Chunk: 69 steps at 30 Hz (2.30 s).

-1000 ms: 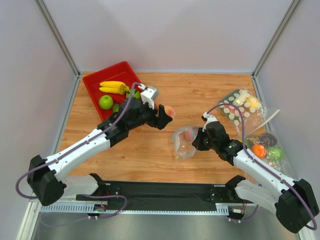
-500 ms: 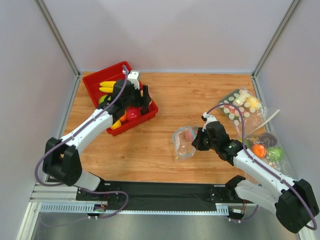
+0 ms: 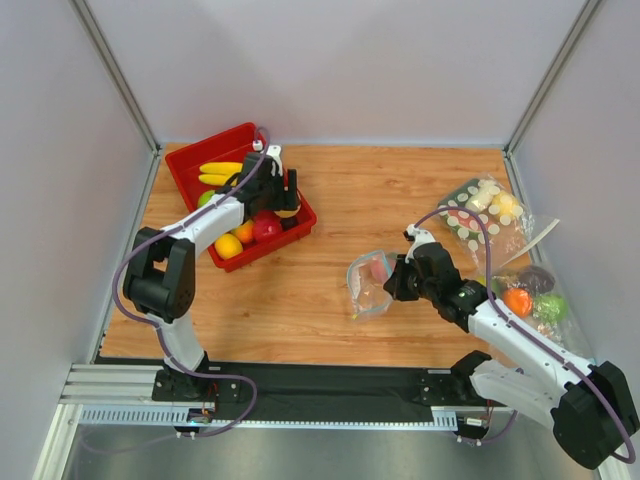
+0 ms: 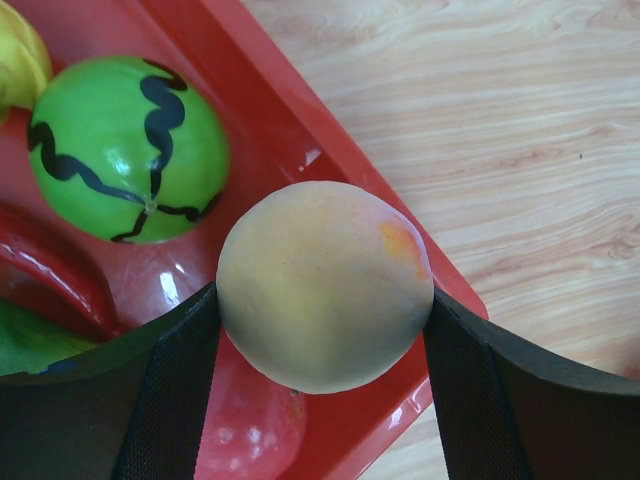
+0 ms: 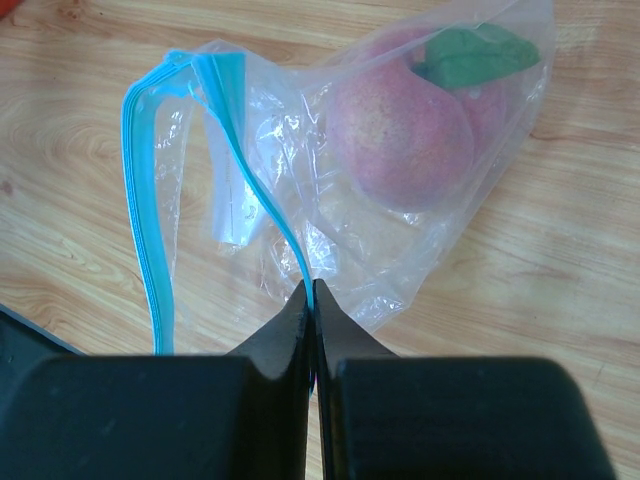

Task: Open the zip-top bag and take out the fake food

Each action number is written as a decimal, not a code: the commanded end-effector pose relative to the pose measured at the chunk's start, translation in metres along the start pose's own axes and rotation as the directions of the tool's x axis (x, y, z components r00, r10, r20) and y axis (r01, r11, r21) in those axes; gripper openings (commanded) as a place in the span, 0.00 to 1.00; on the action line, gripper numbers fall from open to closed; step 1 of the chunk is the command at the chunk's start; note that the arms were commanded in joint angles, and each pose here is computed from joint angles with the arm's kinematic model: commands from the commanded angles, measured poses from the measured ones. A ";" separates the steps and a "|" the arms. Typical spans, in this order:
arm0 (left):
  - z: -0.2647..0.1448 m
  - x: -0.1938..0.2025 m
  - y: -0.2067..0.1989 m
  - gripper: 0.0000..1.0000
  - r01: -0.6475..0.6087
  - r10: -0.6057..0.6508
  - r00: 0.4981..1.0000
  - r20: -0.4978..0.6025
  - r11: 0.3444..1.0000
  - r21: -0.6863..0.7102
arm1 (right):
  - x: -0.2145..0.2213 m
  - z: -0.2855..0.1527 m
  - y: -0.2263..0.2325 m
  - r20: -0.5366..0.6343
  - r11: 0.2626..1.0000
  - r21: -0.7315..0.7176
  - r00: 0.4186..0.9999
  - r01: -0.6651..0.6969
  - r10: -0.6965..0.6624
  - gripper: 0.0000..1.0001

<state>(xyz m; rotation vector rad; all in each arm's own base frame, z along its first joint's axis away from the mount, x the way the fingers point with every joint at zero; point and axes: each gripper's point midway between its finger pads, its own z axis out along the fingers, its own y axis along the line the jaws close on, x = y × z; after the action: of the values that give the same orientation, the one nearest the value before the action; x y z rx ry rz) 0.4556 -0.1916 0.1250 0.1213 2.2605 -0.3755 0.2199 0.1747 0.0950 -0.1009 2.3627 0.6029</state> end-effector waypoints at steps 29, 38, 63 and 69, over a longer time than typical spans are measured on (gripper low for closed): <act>-0.118 -0.061 -0.054 0.99 -0.176 0.137 0.961 0.241 0.973 0.148 | -0.011 -0.004 0.007 0.044 0.999 -0.032 0.999 0.006 -0.005 0.00; -0.159 -0.042 -0.139 0.95 -0.357 0.271 0.913 0.304 0.891 0.279 | -0.014 -0.005 0.009 0.049 0.999 -0.035 0.999 0.005 -0.004 0.01; -0.134 0.129 -0.275 0.58 -0.229 0.288 0.957 0.021 0.711 0.665 | -0.015 -0.007 0.009 0.055 0.999 -0.033 0.998 0.003 -0.001 0.00; -0.103 0.140 -0.282 0.57 -0.210 0.295 0.955 -0.025 0.735 0.644 | -0.019 -0.012 0.011 0.064 0.999 -0.039 0.998 0.008 -0.006 0.00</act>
<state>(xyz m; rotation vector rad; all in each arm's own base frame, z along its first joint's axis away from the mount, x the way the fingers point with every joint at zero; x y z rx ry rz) 0.2216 -0.4122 0.1281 0.8469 2.1632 -0.9445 0.2181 0.1738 0.1006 -0.1003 2.3449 0.6128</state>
